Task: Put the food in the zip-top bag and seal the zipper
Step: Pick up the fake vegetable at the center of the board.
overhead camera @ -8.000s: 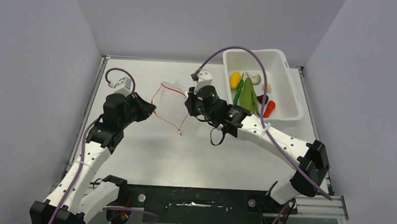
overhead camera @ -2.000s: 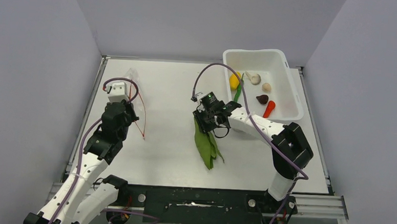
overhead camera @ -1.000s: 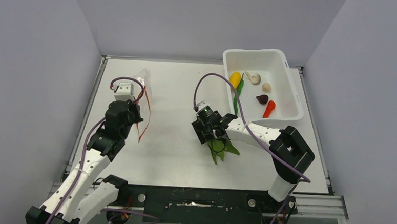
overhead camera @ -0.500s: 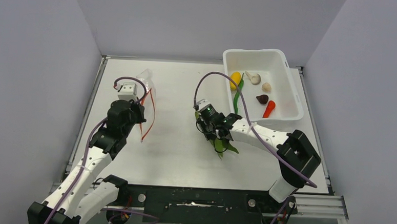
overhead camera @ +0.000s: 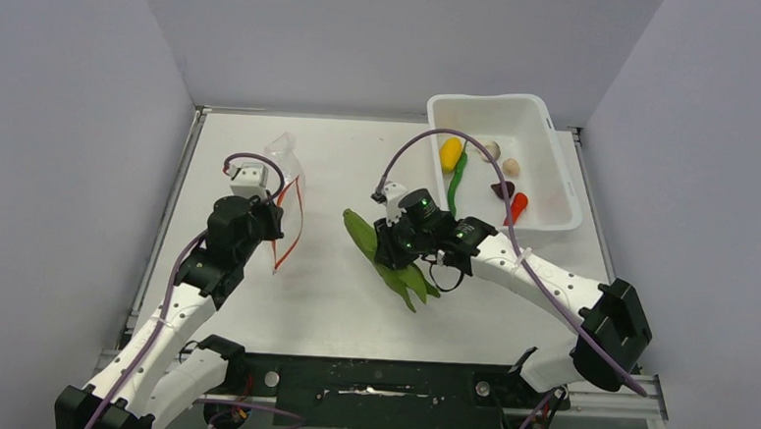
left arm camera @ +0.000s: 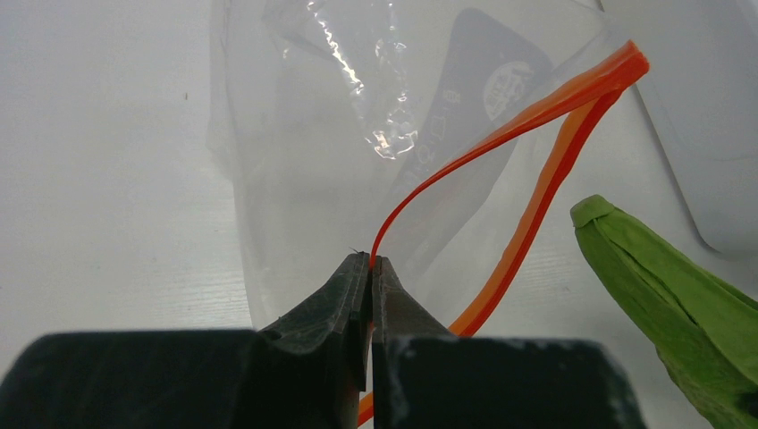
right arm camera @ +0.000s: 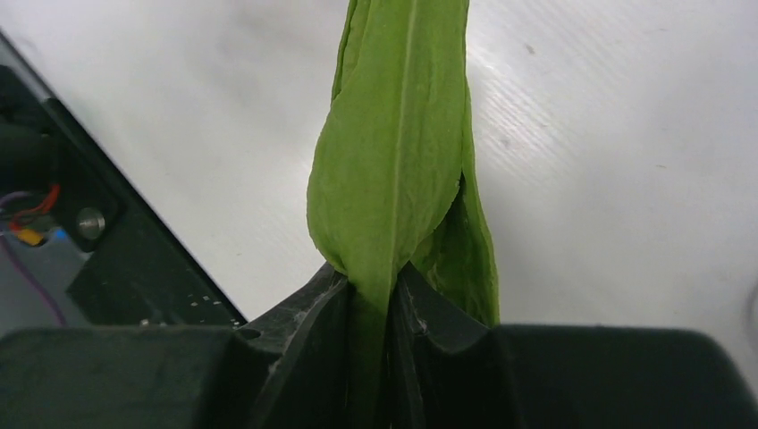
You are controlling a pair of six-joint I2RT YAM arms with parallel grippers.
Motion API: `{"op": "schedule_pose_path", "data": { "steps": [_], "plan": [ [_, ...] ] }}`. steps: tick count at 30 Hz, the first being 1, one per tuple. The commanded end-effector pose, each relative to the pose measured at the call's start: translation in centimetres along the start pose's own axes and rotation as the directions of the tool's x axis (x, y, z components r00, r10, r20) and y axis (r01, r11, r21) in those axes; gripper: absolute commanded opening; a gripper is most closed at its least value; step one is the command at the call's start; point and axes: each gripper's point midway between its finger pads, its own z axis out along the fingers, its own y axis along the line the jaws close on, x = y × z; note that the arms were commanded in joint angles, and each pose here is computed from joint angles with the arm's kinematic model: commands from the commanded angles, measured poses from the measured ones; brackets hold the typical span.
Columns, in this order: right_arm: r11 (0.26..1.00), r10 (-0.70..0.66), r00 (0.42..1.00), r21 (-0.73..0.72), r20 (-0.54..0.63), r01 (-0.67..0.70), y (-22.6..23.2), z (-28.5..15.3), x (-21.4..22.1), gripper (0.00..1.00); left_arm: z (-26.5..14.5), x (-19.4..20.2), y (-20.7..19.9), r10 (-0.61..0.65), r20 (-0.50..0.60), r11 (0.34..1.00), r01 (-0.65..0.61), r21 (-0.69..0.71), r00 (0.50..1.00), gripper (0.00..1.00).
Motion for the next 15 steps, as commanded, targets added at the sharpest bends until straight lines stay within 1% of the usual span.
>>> {"op": "schedule_pose_path", "data": {
  "steps": [1, 5, 12, 15],
  "plan": [
    [0.971, 0.044, 0.994, -0.240, 0.099, -0.019, 4.9, -2.4, -3.0, 0.15, -0.1, -2.5, -1.2, -0.004, 0.082, 0.998, -0.001, 0.058, 0.997, 0.00],
    [0.925, 0.044, 0.995, -0.380, 0.088, -0.007, 8.0, -3.5, -3.2, 0.15, 0.0, -2.6, -1.5, -0.009, 0.086, 0.997, 0.002, 0.076, 0.996, 0.00],
    [0.880, 0.058, 0.994, -0.476, 0.090, -0.008, 10.7, -3.8, -3.9, 0.16, 0.2, -2.4, -1.9, -0.007, 0.075, 0.996, 0.000, 0.094, 0.997, 0.00],
    [0.846, 0.071, 0.992, -0.533, 0.101, -0.006, 11.9, -3.8, -4.6, 0.16, 0.1, -2.4, -2.1, -0.006, 0.074, 0.994, -0.002, 0.105, 0.997, 0.00]
  ]
}}
